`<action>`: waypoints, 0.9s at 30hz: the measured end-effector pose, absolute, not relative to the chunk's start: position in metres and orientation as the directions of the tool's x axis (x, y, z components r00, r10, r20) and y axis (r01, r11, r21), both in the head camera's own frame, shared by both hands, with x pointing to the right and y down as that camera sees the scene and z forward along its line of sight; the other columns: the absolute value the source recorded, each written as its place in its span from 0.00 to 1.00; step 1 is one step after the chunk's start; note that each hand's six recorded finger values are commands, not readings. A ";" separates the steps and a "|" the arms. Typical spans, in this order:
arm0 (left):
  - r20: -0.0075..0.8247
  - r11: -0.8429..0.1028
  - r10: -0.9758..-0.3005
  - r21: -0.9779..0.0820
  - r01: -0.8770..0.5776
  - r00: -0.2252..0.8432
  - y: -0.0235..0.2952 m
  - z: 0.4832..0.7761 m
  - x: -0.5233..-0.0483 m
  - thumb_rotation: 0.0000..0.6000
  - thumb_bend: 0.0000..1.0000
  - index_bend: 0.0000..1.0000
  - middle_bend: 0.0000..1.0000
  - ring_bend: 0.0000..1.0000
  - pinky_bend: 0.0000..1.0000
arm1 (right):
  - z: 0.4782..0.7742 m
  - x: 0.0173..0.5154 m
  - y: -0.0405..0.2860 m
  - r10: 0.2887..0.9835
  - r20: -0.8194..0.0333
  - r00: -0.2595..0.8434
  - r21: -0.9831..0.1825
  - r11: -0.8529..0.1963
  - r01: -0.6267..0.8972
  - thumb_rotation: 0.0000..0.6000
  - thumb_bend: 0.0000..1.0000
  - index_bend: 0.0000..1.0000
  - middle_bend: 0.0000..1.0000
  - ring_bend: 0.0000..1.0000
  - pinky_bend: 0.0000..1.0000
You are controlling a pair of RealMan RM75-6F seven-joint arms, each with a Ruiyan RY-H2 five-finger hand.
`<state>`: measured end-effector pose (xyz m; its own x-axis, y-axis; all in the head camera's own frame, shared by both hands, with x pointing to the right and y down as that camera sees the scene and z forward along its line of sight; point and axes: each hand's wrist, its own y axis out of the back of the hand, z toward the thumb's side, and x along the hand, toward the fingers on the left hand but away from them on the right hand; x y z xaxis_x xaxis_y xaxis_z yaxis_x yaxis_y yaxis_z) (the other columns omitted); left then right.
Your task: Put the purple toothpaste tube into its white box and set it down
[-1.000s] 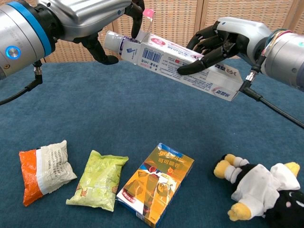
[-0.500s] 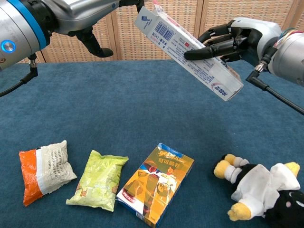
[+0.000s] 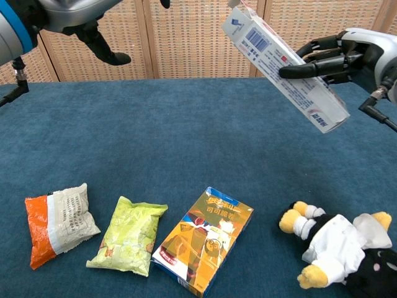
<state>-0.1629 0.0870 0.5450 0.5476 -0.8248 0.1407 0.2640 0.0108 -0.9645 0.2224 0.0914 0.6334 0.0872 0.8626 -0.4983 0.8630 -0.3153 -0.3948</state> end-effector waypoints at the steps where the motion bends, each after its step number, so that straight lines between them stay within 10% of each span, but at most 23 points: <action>1: 0.141 0.008 -0.828 -0.965 0.262 0.543 0.086 0.545 -0.167 1.00 0.24 0.22 0.00 0.00 0.05 | 0.634 0.228 0.091 0.867 -0.492 0.077 -0.419 -0.313 0.852 1.00 0.04 0.60 0.54 0.42 0.47; 12: 0.220 -0.102 -0.883 -0.953 0.286 0.415 0.082 0.547 -0.245 1.00 0.24 0.01 0.00 0.00 0.00 | 0.636 0.292 0.096 0.925 -0.380 0.013 -0.736 -0.311 0.602 1.00 0.04 0.60 0.54 0.42 0.47; 27: 0.316 -0.259 -0.896 -0.942 0.213 0.311 0.117 0.559 -0.306 1.00 0.24 0.00 0.00 0.00 0.00 | 0.636 0.363 0.129 0.916 -0.401 -0.007 -0.894 -0.389 0.224 1.00 0.04 0.60 0.54 0.42 0.47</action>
